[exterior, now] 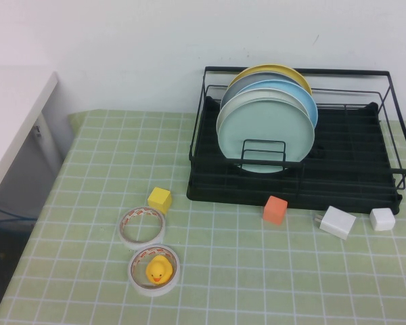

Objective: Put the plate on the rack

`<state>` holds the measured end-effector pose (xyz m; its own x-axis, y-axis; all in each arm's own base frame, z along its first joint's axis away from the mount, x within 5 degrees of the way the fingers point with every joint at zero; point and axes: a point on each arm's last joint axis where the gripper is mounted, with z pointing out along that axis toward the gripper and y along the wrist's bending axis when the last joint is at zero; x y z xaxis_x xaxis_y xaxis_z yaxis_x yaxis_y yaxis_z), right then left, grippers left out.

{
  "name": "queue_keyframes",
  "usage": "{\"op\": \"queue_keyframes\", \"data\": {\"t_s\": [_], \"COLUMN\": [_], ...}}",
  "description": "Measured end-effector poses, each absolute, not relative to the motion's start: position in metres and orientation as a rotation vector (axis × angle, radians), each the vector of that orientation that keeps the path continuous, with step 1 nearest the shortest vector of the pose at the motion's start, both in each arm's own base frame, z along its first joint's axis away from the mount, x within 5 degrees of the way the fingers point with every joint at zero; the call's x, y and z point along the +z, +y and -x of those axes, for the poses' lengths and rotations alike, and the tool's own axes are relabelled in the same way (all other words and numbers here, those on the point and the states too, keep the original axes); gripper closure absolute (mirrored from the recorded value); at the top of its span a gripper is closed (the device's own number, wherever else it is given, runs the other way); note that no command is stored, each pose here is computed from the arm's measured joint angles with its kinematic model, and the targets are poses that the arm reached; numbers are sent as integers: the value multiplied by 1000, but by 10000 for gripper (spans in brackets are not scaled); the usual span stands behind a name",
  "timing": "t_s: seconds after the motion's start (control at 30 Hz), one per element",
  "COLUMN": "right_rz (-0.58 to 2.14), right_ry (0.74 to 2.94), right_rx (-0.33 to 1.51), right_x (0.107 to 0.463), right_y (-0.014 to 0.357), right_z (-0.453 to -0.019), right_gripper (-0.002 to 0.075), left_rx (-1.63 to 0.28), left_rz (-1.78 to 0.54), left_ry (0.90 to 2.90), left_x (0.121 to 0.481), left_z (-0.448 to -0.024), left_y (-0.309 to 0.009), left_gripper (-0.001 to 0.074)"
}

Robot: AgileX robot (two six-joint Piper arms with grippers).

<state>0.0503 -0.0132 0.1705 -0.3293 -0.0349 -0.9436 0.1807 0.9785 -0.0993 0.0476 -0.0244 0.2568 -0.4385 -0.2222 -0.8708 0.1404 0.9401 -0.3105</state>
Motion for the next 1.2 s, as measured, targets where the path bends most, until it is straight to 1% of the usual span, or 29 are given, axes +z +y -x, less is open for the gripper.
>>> {"op": "queue_keyframes", "data": {"t_s": [0.1, 0.2, 0.33, 0.43, 0.53, 0.67, 0.9, 1.2], "right_rz": [-105, -105, -106, -105, -105, -105, -105, -105], "right_ry": [1895, 1895, 1897, 1897, 1897, 1897, 1899, 1899], "right_rx": [-218, -218, -219, -220, -220, -220, -220, -220], "right_x": [170, 170, 170, 170, 170, 170, 170, 170], "right_y": [-13, -13, -13, -13, -13, -13, -13, -13], "right_z": [-50, -50, -50, -50, -50, -50, -50, -50], "right_gripper": [717, 717, 717, 717, 717, 717, 717, 717], "left_rx": [-380, -260, -168, -156, -173, -211, -218, -230], "left_rz": [57, 34, 45, 94, 160, 195, 48, 20], "left_ry": [1973, 1945, 1829, 1768, 1777, 1799, 1839, 1843], "left_x": [253, 241, 216, 194, 181, 179, 176, 176], "left_z": [-47, -48, -49, -53, -54, -54, -53, -52], "left_y": [-23, -16, -9, -6, -4, -4, -8, -9], "left_gripper": [736, 736, 736, 736, 736, 736, 736, 736]}}
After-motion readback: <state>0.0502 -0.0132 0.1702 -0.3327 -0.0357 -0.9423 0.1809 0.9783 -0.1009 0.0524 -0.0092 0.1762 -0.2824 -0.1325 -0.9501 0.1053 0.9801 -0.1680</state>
